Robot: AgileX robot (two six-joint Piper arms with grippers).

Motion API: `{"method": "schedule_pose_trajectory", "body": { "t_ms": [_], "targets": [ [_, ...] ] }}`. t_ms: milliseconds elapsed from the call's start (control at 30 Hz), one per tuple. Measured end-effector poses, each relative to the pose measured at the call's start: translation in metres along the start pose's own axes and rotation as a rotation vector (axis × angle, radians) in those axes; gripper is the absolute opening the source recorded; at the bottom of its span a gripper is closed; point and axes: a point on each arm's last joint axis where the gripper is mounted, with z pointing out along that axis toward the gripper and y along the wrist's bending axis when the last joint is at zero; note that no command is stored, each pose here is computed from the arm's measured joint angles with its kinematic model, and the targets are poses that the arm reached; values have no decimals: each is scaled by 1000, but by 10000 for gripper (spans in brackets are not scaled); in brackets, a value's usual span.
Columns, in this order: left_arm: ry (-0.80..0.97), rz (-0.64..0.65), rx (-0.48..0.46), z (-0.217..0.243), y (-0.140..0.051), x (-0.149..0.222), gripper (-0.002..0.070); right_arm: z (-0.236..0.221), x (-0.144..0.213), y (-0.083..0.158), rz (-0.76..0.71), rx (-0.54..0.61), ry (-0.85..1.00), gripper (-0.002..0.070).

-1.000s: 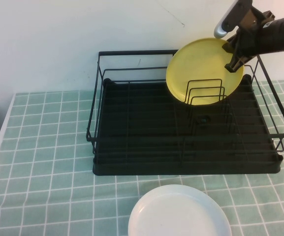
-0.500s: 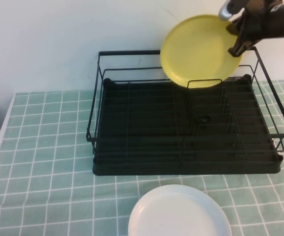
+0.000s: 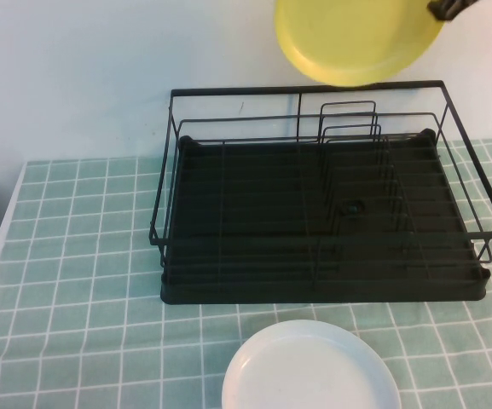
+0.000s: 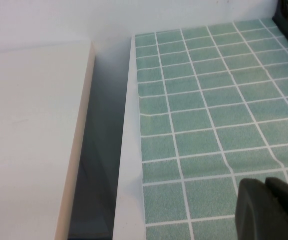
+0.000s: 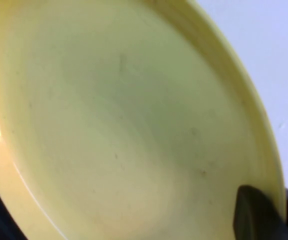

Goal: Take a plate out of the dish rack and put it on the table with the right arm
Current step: Place the plate from the table

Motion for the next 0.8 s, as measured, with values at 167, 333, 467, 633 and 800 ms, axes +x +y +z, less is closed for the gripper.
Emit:
{"method": "schedule_pose_trajectory", "body": {
  "t_ms": [167,333,467,633,800],
  "targets": [
    [0,0,0,0,0,0,-3,-52,-29,6,114,-136,-6,28],
    [0,0,0,0,0,0,-3,-72,-27,27,211,-381,132,28],
    [0,0,0,0,0,0,-3,-63,-2,51,283,-600,317,28],
    [0,0,0,0,0,0,-3,-48,27,80,400,-703,466,28],
    [0,0,0,0,0,0,-3,-40,56,145,401,-883,621,28]
  ]
}}
